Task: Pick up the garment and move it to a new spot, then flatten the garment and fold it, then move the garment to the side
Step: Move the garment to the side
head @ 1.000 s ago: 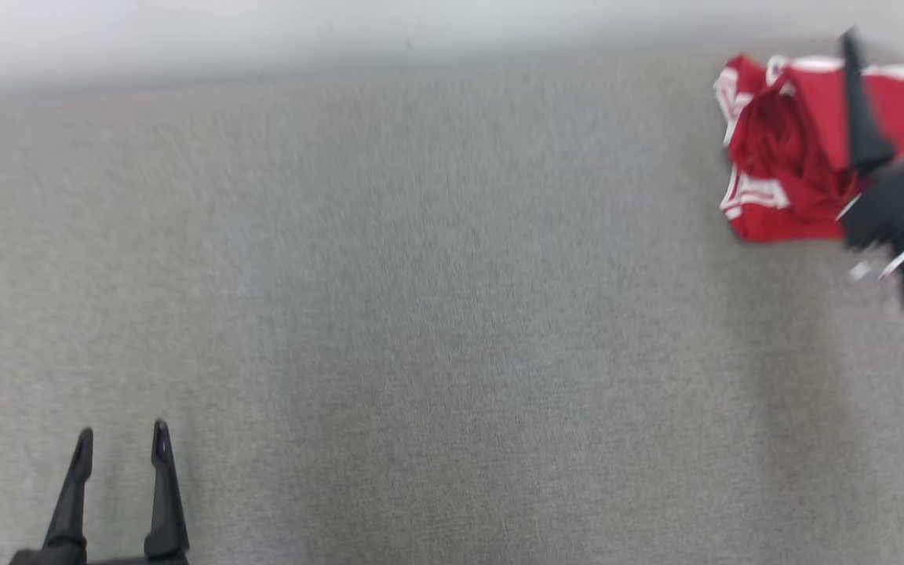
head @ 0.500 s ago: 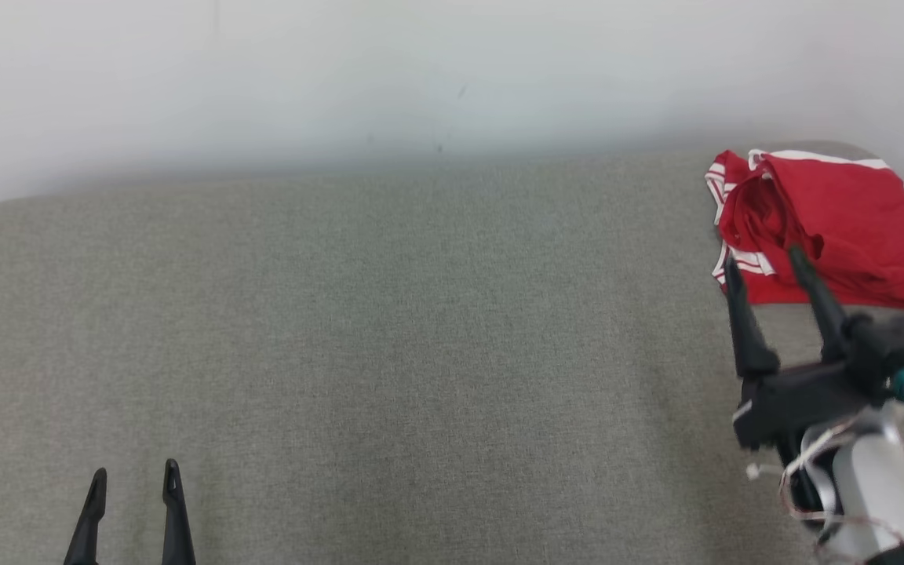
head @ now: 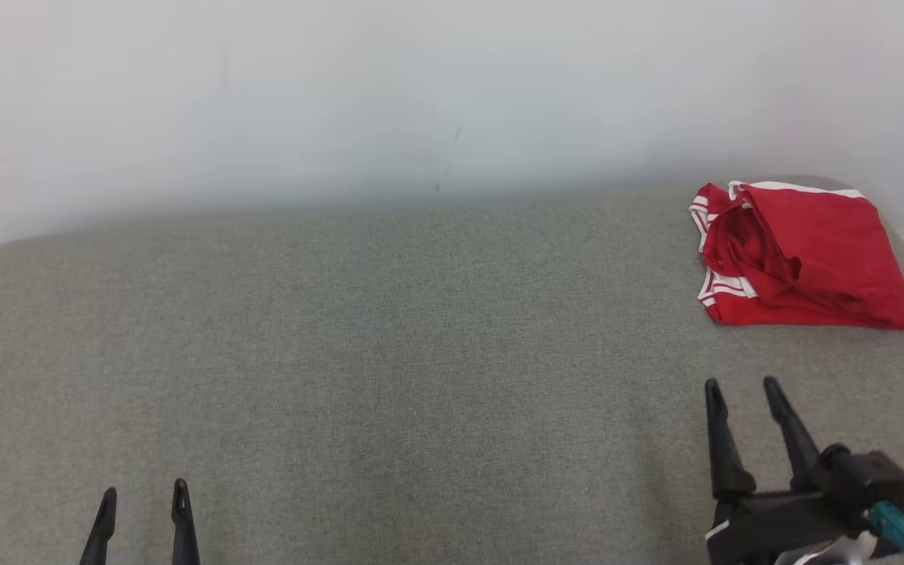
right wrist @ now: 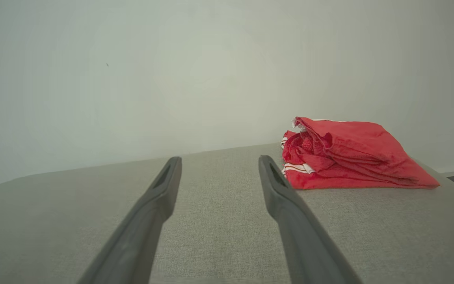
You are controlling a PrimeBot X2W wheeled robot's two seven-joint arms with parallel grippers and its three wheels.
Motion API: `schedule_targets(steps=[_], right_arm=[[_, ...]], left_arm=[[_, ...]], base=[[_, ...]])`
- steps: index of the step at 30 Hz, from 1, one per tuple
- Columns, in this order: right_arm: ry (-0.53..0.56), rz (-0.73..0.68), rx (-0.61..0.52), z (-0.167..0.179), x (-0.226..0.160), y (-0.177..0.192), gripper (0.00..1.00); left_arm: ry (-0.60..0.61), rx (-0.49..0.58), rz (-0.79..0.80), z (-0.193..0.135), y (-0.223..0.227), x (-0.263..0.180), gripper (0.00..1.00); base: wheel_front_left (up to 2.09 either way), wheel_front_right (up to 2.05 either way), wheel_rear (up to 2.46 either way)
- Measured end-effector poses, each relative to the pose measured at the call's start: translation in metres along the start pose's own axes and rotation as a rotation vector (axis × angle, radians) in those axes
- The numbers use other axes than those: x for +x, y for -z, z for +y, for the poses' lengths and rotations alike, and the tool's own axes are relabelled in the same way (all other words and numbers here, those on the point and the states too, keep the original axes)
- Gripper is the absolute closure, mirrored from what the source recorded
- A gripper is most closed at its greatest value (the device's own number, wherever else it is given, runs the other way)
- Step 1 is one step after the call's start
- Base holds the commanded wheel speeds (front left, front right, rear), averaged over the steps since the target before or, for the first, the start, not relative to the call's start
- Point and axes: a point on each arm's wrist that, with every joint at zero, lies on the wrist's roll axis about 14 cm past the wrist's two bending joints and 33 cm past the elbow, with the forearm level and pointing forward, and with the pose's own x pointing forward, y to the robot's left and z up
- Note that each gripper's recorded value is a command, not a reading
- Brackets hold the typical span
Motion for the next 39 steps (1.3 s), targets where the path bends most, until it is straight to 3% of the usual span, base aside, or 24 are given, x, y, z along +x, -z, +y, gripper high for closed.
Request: schedule_targets(steps=[39], right_arm=[[-0.037, 0.073, 0.072, 0.036, -0.029, 0.037, 0.00]], left_arm=[[-0.016, 0.018, 0.040, 0.006, 0.012, -0.011, 0.00]], base=[[0.00, 0.00, 0.00]])
